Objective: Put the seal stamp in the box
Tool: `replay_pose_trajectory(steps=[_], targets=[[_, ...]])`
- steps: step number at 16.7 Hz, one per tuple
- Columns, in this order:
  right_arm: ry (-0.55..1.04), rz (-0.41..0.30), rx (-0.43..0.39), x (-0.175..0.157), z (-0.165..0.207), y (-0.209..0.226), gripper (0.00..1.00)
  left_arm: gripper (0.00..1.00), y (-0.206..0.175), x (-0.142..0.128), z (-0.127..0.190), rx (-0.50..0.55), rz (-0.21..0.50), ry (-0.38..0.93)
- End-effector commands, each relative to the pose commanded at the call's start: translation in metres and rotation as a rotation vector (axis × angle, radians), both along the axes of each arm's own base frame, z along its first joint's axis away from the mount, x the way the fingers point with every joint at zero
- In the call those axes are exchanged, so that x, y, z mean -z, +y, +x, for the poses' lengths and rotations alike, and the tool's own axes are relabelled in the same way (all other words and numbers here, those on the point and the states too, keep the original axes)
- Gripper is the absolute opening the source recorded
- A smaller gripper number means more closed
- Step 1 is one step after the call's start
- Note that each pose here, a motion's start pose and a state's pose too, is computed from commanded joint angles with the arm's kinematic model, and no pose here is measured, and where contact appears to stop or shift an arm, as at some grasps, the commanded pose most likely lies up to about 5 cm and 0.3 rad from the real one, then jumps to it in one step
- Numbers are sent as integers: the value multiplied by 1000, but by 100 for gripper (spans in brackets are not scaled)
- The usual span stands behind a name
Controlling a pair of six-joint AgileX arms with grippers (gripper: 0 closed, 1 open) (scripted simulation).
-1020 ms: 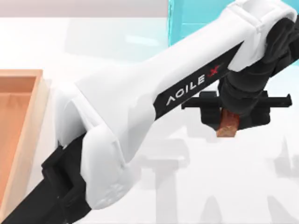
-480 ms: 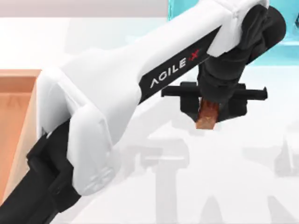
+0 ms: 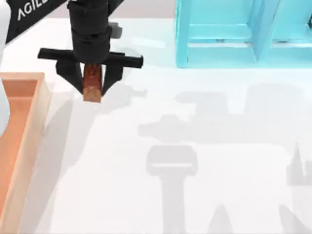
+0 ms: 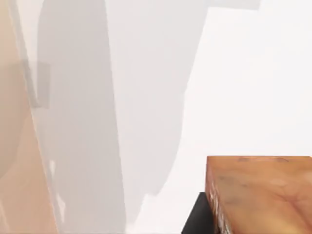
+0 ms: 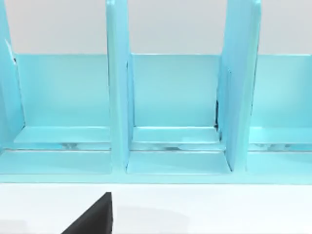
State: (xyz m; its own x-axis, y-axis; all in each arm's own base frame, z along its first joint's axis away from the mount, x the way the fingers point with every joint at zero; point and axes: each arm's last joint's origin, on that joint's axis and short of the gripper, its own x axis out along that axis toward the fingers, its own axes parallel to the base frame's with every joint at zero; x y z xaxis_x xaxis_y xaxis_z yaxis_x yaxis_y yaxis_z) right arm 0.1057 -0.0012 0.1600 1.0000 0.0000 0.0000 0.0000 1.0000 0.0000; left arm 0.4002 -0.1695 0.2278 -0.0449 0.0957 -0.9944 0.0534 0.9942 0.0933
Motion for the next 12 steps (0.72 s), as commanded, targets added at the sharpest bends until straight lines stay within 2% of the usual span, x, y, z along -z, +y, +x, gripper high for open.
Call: replay_pose_trajectory(steps=[3, 6, 9, 12], targets=[[0, 0, 0, 0, 0, 0, 100, 0, 96, -12, -5, -3, -31, -1], [0, 0, 0, 0, 0, 0, 100, 0, 177, -22, -32, -16, -65, -32], [0, 0, 0, 0, 0, 0, 100, 0, 232, -29, -66, -25, -90, -83], [0, 0, 0, 0, 0, 0, 100, 0, 260, -33, -93, -27, -100, -132]])
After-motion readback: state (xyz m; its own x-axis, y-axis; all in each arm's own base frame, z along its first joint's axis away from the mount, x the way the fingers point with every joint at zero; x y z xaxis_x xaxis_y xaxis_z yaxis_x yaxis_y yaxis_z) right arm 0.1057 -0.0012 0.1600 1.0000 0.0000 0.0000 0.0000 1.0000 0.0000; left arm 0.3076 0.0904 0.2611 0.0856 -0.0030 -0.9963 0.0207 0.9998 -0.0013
